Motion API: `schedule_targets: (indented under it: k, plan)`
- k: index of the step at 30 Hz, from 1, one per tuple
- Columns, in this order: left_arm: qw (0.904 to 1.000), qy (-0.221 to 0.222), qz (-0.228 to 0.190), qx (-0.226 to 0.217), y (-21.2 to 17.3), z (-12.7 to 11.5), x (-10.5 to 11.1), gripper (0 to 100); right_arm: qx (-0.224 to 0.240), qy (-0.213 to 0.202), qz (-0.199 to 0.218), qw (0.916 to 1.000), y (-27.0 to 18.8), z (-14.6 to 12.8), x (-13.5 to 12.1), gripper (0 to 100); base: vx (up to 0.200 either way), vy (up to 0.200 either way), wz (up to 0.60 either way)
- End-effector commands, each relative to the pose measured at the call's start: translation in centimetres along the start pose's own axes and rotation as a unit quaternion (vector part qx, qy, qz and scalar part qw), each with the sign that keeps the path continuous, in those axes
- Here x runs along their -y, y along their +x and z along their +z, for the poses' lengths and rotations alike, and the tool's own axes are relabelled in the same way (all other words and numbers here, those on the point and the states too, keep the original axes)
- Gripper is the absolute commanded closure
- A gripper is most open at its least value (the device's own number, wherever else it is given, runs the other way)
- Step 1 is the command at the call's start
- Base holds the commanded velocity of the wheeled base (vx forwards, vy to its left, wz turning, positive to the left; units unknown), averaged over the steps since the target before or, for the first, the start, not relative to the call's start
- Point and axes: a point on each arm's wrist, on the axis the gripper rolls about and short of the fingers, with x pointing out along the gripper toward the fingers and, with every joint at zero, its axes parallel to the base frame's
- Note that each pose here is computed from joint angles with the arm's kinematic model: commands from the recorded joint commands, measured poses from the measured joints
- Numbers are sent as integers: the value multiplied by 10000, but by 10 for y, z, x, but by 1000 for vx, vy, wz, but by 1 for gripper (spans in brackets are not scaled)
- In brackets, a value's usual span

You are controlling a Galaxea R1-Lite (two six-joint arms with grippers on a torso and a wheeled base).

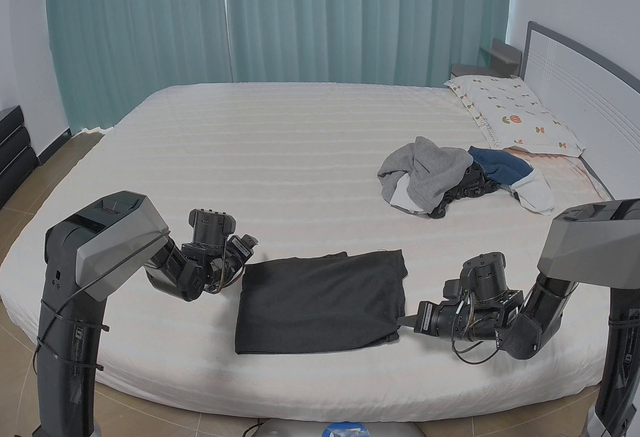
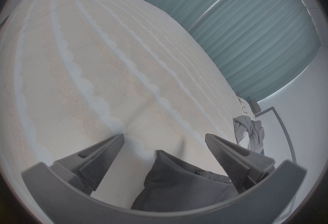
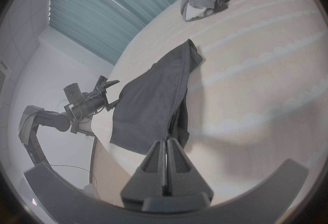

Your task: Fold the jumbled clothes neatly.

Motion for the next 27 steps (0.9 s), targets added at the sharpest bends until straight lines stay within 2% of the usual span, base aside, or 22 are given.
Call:
schedule_targets:
  k: [1, 16, 17, 21, 27]
  plan:
    - [10000, -2, -5, 4, 0, 0, 0, 0, 10, -21, 18, 10000, -18, 5, -11, 100, 0, 0, 0]
    - [10000, -11, -11, 8, -1, 1, 1, 0, -249, -115, -146, 9995, -14, -6, -4, 100, 0, 0, 0]
    - [10000, -11, -15, 2, -1, 1, 1, 0, -274, -146, -171, 9994, -14, -6, -3, 0, 0, 0, 0]
    - [10000, -8, -31, -8, -5, 3, 3, 0, -244, -160, -206, 9994, -17, -4, -1, 0, 0, 0, 0]
    - [9979, -59, -365, -540, -29, 14, 2, 0, -2, 22, -198, 9998, -19, 10, 5, 0, 0, 0, 0]
